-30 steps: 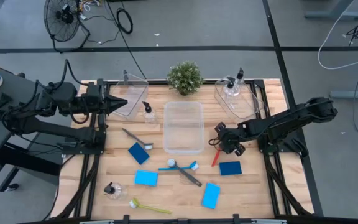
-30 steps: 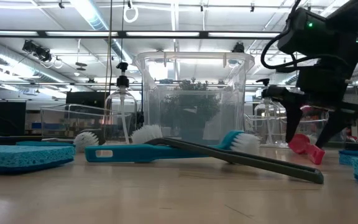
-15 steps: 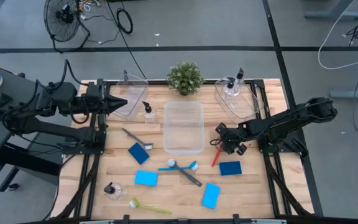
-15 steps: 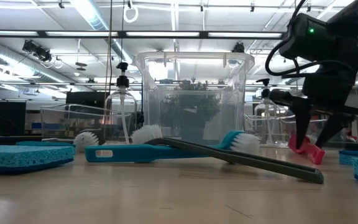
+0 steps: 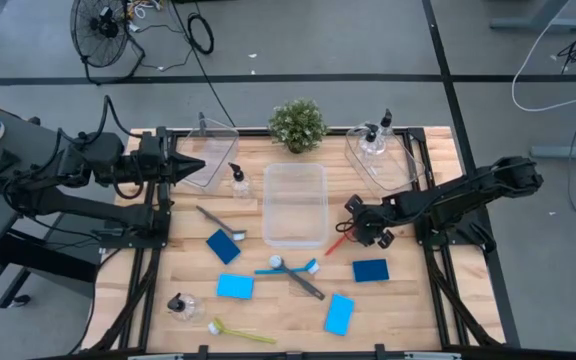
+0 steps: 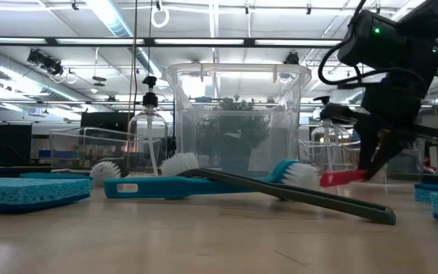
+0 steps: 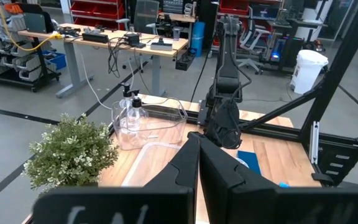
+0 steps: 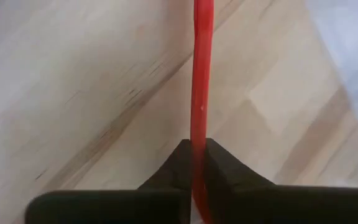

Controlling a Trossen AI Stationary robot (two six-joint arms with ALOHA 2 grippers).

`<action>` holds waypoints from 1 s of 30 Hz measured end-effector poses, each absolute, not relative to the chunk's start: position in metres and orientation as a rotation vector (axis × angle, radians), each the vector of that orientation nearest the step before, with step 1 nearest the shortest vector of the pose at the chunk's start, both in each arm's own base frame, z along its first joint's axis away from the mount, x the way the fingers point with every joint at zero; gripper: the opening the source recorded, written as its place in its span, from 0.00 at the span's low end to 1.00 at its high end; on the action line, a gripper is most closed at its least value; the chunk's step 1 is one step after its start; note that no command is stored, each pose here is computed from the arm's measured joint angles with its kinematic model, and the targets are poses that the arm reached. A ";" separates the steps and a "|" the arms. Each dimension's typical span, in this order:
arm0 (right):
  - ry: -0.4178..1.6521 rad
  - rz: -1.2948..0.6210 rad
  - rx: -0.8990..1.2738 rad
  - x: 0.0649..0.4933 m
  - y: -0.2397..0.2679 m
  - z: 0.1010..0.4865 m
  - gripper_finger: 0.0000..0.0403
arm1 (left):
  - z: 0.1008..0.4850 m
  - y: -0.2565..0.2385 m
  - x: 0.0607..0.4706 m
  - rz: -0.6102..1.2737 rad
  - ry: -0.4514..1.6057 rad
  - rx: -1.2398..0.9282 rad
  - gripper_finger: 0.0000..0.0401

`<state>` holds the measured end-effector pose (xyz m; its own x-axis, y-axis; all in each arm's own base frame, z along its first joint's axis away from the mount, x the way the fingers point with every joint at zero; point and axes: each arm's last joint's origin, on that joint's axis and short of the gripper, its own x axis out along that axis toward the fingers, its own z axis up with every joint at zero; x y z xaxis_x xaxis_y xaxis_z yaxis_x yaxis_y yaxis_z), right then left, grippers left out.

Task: Pick & Place Kitchen Sink Supplies
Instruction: Put the orange dish brush into the transparent container

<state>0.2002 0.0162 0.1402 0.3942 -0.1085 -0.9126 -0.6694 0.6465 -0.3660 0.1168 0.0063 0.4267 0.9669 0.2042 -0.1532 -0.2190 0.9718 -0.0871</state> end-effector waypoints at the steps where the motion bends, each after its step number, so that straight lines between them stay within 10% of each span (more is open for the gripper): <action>1: 1.127 0.409 -0.824 0.202 0.016 0.142 0.05 | 0.427 0.006 0.117 0.214 0.144 -0.104 0.04; 30: 1.215 0.572 -0.750 0.213 0.051 0.220 0.04 | 0.427 0.006 0.117 0.215 0.144 -0.104 0.04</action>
